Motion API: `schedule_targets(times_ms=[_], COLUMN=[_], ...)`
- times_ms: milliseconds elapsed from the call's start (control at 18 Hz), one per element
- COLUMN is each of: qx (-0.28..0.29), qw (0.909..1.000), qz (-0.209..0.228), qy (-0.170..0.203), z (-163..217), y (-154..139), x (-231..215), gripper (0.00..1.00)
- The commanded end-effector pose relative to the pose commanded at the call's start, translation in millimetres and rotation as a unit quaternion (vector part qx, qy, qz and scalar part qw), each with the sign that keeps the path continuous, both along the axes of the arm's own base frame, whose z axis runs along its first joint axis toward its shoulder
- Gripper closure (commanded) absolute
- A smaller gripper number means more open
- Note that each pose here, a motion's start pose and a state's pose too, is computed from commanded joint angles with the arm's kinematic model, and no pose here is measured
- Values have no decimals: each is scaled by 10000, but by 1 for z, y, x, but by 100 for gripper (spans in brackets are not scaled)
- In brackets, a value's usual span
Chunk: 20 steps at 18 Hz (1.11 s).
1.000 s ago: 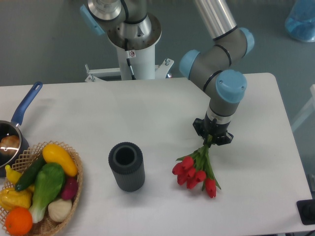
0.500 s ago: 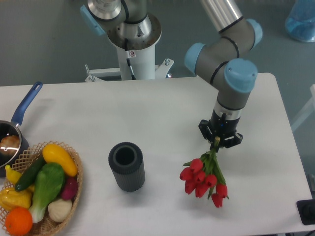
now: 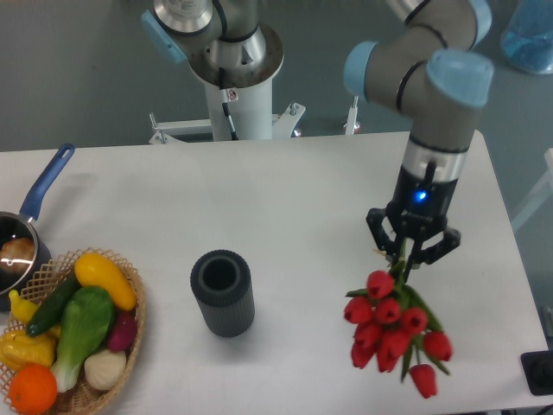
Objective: Pick up the flowers from the table
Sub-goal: 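Lift the gripped red tulips up off the table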
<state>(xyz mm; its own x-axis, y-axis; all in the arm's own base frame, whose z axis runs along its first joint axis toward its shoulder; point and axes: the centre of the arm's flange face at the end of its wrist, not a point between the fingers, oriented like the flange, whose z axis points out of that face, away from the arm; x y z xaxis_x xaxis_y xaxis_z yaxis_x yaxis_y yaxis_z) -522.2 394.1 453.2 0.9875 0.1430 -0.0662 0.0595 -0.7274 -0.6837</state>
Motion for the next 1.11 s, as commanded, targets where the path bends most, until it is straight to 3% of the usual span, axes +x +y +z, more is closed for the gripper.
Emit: schedule_targets(times_ms=[333,1111], qx=[596,636], qw=[9981,9978], qz=[155,186], qy=[0,41], z=[31,35], y=[-41,-47], x=[-15,-17], gripper=[76,76])
